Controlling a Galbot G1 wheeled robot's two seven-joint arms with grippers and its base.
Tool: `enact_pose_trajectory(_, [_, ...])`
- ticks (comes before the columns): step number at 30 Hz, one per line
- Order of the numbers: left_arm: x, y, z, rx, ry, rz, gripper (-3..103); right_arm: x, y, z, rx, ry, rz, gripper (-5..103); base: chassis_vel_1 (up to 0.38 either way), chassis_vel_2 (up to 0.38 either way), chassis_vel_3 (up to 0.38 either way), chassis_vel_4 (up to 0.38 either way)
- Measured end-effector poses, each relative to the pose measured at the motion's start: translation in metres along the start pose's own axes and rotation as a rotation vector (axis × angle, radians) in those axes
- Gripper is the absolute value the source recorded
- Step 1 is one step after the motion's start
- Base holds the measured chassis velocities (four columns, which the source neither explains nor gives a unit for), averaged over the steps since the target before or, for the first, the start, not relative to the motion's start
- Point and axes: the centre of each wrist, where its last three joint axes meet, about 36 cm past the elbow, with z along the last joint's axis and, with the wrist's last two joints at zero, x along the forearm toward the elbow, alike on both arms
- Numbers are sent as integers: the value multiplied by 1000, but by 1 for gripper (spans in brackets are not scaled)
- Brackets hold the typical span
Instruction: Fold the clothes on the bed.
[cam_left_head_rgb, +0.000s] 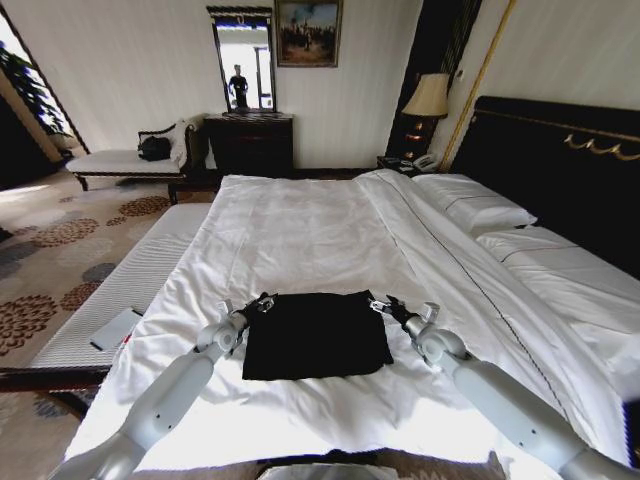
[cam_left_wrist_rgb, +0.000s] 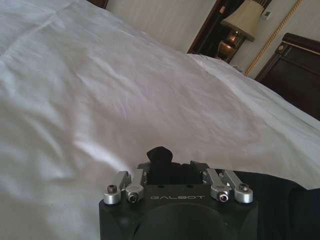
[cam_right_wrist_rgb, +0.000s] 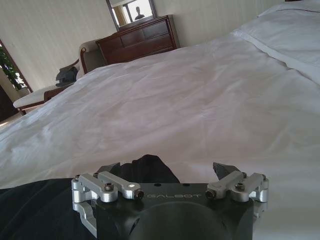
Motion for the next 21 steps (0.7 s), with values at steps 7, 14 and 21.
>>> enact_pose_trajectory(7, [-4, -6, -1, -10, 0, 12, 16, -21, 6, -1, -27, 16, -15, 100, 0, 0, 0, 0])
enact_pose_trajectory(14, [-3, -4, -2, -15, -4, 8, 3, -25, 9, 7, -18, 41, -27, 97, 0, 0, 0, 0])
enact_pose_trajectory(21, [-3, -4, -1, -11, -7, 8, 3, -27, 9, 12, -7, 46, -37, 71, 0, 0, 0, 0])
